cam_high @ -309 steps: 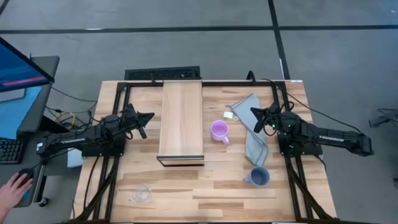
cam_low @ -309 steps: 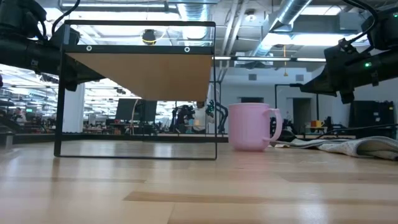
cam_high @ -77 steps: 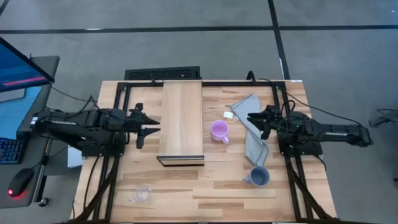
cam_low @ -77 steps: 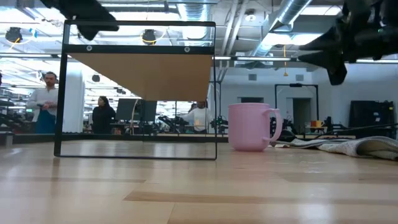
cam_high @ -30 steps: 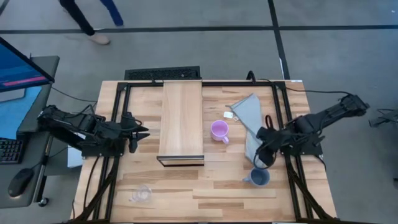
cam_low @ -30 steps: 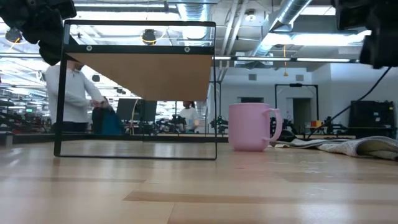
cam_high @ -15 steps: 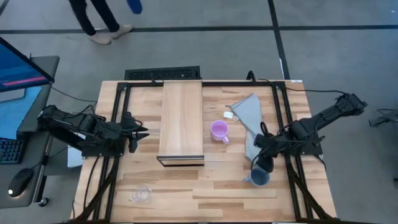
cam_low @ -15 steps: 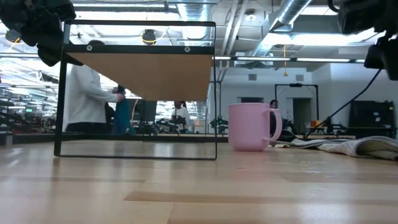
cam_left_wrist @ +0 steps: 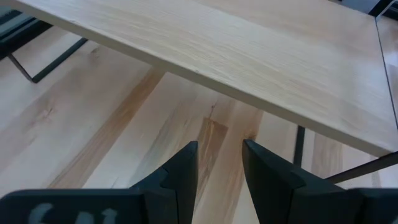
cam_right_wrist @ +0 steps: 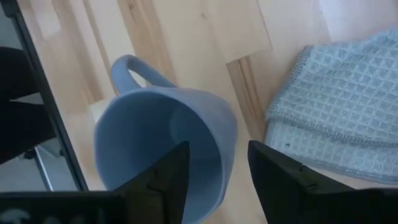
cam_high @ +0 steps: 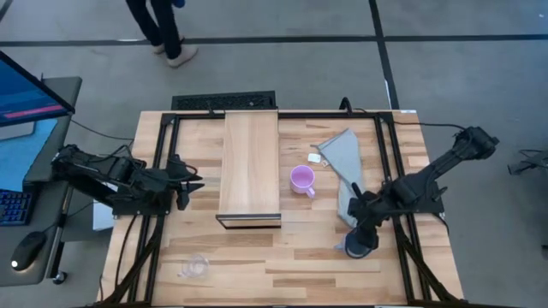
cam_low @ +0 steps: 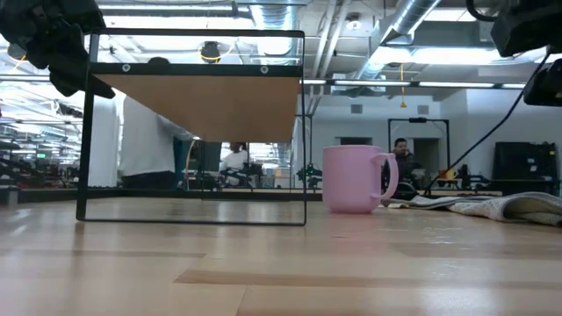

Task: Stack small to large cups/mugs on shelf
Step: Put the blue mug on the shelf

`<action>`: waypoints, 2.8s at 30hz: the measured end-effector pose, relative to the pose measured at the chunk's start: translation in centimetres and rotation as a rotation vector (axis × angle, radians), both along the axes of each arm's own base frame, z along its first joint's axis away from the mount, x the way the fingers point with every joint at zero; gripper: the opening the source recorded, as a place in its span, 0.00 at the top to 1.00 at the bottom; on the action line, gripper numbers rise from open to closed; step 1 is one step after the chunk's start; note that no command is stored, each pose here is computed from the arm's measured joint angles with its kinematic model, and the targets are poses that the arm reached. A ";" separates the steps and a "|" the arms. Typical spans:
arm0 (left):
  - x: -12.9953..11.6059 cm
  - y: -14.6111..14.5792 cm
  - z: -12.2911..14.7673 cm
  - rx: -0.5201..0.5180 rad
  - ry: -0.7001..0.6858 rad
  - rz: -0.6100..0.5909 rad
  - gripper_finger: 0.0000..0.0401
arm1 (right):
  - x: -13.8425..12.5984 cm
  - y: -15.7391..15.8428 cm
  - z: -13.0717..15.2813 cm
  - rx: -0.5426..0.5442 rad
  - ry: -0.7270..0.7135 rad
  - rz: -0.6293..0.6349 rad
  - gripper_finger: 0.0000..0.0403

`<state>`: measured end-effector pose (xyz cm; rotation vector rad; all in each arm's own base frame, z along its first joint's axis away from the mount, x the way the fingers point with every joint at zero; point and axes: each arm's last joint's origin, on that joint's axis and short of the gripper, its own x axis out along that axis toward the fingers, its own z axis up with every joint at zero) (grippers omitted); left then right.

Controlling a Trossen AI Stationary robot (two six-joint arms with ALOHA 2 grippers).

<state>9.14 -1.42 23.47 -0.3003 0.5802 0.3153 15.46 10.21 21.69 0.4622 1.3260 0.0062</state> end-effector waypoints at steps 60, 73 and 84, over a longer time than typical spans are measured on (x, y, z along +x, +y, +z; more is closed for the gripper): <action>0.0 0.1 0.0 0.012 -0.005 0.045 0.71 | 3.4 -2.7 -1.0 -0.032 0.174 0.002 0.93; -0.1 0.1 0.0 0.016 -0.005 0.050 0.71 | 4.8 -6.7 4.4 -0.100 0.156 -0.025 0.93; -0.2 0.2 -0.2 0.022 0.013 0.050 0.71 | 5.9 -11.4 9.1 -0.167 0.089 -0.100 0.93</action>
